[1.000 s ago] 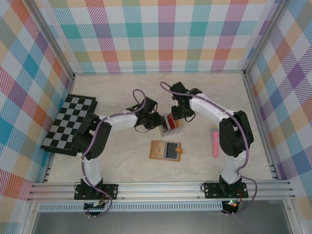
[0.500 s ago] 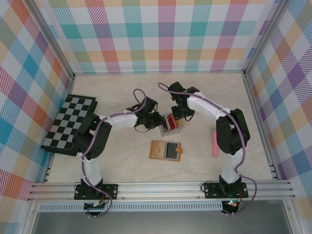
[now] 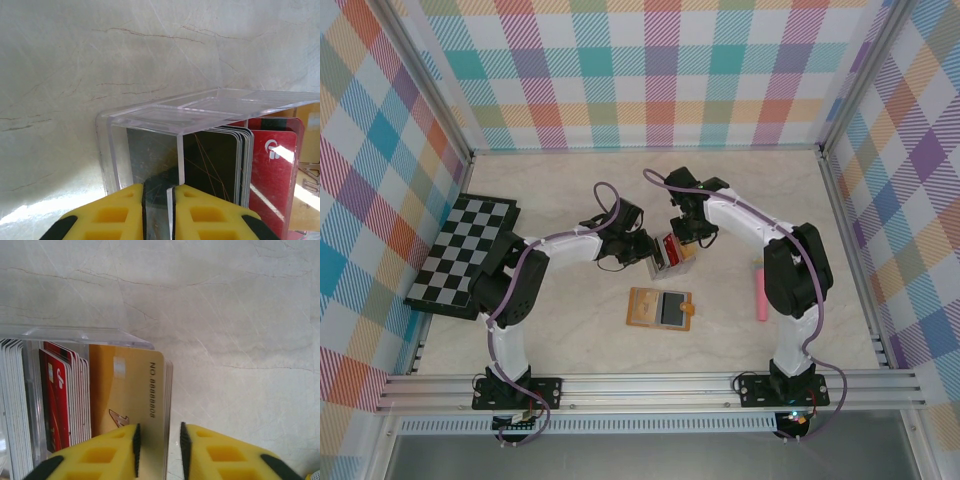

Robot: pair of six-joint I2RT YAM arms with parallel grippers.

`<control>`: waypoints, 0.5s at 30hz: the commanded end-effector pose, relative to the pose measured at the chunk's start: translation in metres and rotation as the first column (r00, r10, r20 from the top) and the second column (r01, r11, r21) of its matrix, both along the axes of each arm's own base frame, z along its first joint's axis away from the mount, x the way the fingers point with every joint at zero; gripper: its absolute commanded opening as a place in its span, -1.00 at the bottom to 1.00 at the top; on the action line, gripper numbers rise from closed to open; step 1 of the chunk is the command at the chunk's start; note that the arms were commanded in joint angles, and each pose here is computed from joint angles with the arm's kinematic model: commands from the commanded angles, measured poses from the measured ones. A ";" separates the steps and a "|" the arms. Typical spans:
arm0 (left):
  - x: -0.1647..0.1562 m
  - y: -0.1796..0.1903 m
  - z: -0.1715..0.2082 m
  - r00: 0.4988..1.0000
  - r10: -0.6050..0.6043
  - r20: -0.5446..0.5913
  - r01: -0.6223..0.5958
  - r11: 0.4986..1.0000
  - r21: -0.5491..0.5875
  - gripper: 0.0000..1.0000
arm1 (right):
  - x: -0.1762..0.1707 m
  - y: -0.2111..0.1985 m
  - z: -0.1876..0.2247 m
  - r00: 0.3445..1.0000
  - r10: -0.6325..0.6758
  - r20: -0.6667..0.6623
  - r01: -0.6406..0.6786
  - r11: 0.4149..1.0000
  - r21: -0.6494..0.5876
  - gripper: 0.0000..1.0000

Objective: Put the credit cards into the card holder
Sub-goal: Pick up the credit card from the storage box.

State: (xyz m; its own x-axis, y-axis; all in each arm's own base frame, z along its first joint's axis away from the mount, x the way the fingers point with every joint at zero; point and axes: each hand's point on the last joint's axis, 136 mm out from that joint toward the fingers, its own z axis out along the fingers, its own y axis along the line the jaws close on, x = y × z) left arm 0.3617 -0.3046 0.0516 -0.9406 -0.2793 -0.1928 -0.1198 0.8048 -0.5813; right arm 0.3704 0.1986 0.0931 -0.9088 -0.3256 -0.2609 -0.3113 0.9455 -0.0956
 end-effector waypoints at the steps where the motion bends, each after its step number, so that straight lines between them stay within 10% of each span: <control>1: -0.007 0.012 -0.015 0.999 0.003 -0.040 -0.001 0.999 0.054 -0.65 | 0.001 -0.003 0.022 1.000 0.004 0.029 -0.004 1.000 0.006 -0.56; 15: -0.006 0.010 -0.015 0.999 0.005 -0.040 -0.003 0.999 0.046 -0.65 | -0.001 -0.002 0.038 0.998 0.004 0.058 -0.005 0.999 0.031 -0.77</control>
State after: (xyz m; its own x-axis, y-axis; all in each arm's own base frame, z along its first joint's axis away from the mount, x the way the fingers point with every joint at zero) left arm 0.3619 -0.3048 0.0519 -0.9404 -0.2800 -0.1931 -0.1197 0.8039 -0.5825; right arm 0.3697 0.2002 0.1050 -0.9027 -0.3228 -0.2846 -0.3124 0.9464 -0.0826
